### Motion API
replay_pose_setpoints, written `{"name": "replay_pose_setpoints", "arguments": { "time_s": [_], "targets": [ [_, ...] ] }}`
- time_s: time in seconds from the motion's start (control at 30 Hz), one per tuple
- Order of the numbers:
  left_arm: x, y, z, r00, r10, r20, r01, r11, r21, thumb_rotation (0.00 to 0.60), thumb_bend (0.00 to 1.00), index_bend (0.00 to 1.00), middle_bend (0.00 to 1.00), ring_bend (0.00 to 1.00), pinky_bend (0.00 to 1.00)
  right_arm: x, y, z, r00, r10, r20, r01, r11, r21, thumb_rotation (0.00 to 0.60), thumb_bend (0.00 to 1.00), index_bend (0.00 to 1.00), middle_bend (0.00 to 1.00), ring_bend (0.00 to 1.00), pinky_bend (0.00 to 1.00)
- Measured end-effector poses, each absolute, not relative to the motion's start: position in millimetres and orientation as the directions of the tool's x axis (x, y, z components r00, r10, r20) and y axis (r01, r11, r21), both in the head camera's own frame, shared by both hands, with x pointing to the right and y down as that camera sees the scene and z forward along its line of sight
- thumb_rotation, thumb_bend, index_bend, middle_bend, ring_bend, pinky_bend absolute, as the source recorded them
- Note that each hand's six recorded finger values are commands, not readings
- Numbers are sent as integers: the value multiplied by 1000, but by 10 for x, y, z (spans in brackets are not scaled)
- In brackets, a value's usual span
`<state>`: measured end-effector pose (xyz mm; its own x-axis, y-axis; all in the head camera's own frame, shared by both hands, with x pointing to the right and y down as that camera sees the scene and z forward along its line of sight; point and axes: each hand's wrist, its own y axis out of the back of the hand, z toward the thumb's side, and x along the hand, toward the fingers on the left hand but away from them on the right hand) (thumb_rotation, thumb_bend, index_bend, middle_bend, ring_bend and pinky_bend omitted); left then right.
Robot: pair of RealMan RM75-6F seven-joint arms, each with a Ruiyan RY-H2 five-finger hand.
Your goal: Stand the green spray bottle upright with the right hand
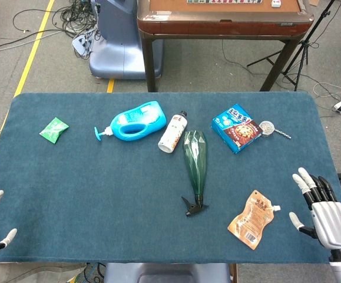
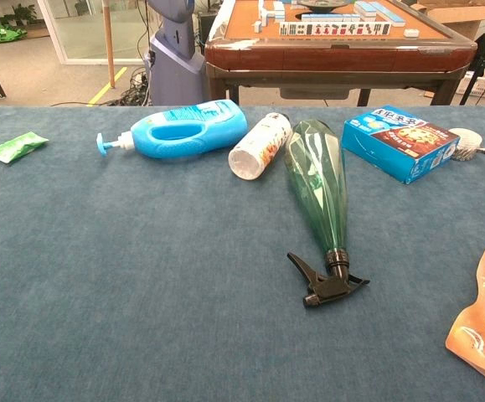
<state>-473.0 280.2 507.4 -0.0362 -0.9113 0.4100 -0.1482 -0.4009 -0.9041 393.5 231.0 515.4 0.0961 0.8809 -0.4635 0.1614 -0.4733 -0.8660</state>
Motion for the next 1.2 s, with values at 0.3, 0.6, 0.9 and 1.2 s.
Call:
{"name": "replay_pose_setpoints", "arguments": {
  "time_s": [0.3,0.6,0.9,1.2],
  "targets": [
    [-4732,2807,5067,-35,-916,400,-149,-391,-908,600,255,64,0,0,0,3905,2288,5134,117,884,-453,156,-467,-871,600,300,0,0,0,0],
    [-4716,2799,5077,-30,-915,402,-151,-394,-907,600,255,64,0,0,0,3737,2152,5137,201,875,-441,119,-468,-876,600,301,26,0,0,0],
    [-4690,2802,5093,-26,-914,405,-152,-397,-905,600,255,64,0,0,0,3311,1840,5306,375,801,-466,-15,-497,-867,600,287,80,0,0,0],
    [-4715,2798,5072,-33,-916,400,-149,-391,-908,600,255,64,0,0,0,2685,1514,5645,561,665,-494,-198,-472,-859,600,192,90,21,0,0]
  ]
}}
